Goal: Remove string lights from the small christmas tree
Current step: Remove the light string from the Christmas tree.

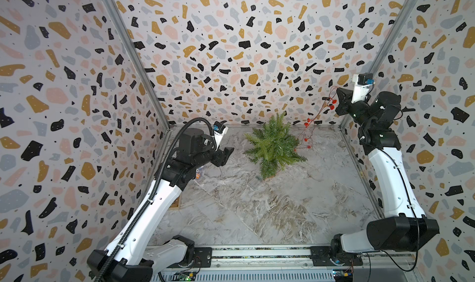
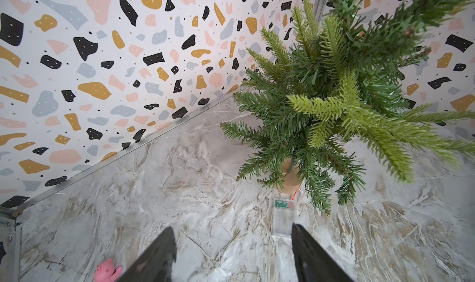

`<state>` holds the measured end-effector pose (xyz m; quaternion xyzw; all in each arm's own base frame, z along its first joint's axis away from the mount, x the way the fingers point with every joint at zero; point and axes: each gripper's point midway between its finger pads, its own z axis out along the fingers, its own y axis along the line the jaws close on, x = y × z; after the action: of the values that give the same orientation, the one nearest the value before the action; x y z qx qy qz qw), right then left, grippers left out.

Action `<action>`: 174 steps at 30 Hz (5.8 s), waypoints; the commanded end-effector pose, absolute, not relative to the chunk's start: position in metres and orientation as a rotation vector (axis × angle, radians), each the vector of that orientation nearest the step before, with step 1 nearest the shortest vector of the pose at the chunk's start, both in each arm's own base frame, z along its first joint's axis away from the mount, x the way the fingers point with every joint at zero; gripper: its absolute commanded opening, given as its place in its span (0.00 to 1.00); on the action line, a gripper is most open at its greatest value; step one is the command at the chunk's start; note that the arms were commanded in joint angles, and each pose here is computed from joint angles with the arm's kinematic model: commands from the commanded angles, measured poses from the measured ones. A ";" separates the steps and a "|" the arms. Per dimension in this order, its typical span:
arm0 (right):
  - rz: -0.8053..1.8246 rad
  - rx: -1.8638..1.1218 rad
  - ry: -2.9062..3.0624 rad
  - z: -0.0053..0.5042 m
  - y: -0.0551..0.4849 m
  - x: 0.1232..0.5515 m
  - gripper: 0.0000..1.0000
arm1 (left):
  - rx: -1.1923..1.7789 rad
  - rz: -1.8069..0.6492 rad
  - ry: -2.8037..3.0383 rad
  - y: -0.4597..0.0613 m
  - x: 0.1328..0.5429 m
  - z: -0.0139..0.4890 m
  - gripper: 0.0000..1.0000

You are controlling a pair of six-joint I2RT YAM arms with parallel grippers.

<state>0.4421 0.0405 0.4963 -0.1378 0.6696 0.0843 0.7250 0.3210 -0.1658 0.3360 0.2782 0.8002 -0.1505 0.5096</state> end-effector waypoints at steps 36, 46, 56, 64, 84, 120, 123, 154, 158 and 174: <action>0.041 -0.117 1.531 0.468 0.002 0.327 0.03 | 0.623 -0.535 1.929 -0.174 0.300 0.331 0.70; 0.023 -0.101 1.515 0.477 0.001 0.306 0.02 | 0.602 -0.581 1.967 -0.176 0.294 0.315 0.70; 0.066 -0.130 1.468 0.504 0.009 0.297 0.00 | 0.602 -0.610 1.973 -0.178 0.290 0.310 0.69; 0.106 -0.158 1.479 0.506 0.018 0.301 0.00 | 0.588 -0.636 1.985 -0.179 0.287 0.300 0.70; 0.137 -0.214 1.469 0.516 0.028 0.369 0.00 | 0.583 -0.628 2.000 -0.175 0.281 0.294 0.69; -0.112 0.207 1.942 0.269 -0.084 0.469 0.00 | 0.611 -0.595 2.032 -0.179 0.298 0.289 0.69; -0.138 0.250 1.904 0.286 -0.100 0.447 0.00 | 0.616 -0.604 2.031 -0.181 0.298 0.290 0.69; 0.177 -0.153 1.524 0.485 0.020 0.449 0.00 | 0.621 -0.597 2.038 -0.179 0.296 0.288 0.69; 0.165 -0.152 1.452 0.515 0.019 0.432 0.00 | 0.624 -0.593 2.037 -0.179 0.295 0.288 0.69; 0.198 -0.202 1.319 0.565 0.032 0.369 0.00 | 0.623 -0.598 2.028 -0.179 0.292 0.289 0.69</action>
<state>0.3933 0.0319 0.5471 -0.0907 0.6353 0.0963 0.7609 0.2941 -0.1784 0.2823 0.2482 0.8285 -0.2389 0.4415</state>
